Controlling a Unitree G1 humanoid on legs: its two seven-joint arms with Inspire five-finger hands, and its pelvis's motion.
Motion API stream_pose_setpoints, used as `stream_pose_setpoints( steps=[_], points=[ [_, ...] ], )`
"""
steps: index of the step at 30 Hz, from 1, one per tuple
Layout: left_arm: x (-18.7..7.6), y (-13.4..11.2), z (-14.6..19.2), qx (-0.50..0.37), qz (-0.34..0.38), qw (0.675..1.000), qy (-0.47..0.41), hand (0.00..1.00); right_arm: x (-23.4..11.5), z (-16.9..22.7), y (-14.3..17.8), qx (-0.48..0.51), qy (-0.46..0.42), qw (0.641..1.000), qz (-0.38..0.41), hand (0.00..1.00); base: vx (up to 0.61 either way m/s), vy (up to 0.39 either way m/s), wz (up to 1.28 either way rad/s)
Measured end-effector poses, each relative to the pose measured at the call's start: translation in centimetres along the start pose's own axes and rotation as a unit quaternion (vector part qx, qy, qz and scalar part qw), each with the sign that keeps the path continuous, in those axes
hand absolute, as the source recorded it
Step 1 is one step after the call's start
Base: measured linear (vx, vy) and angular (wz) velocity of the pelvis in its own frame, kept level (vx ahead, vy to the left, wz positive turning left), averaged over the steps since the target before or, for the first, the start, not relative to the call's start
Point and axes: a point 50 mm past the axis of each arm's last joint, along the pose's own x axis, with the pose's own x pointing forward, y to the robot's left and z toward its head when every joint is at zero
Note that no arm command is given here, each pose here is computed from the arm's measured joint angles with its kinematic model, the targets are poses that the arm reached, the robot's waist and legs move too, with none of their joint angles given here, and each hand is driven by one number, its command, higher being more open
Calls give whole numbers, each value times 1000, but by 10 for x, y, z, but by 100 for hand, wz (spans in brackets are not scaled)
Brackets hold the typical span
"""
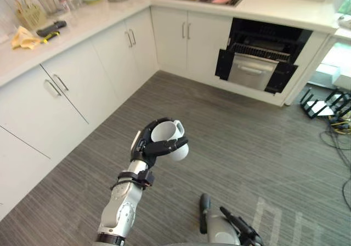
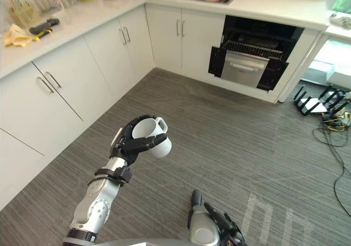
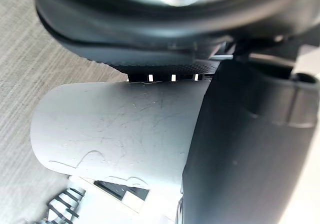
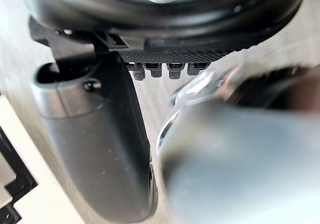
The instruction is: Walk over to the sink, pick up the cup, carry it to the dishwasher, place the cup inside the dishwasher, then close the dishwasher door
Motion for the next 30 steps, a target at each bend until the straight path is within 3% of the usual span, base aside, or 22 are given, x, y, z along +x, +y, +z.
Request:
stream_pose_setpoints(
  steps=[5,10,14,17,24,27,30],
  points=[
    [-6,-9,6,-20,-14,999,-24,0,-6,17,28,-47,-70,996,36,100,476,-235,-12],
    [-17,-8,1,-36,5,999,-31,0,-15,44,27,-90,-142,985,47,100,440,-52,-11],
    [-27,12,5,-34,54,997,-47,0,-8,98,77,-107,-232,960,118,100,430,91,-106],
    [-39,13,6,-31,66,996,-54,0,-20,118,104,-109,-288,935,174,100,375,260,-65],
    [-51,31,20,-7,93,992,-83,0,-21,78,103,-100,-225,947,205,100,366,179,-19],
    [-51,29,18,-17,90,992,-85,0,-29,81,96,-102,-225,948,202,100,204,188,-5],
    [-52,36,25,10,96,991,-88,0,-48,87,109,-94,-253,932,241,100,214,154,0]
  ],
)
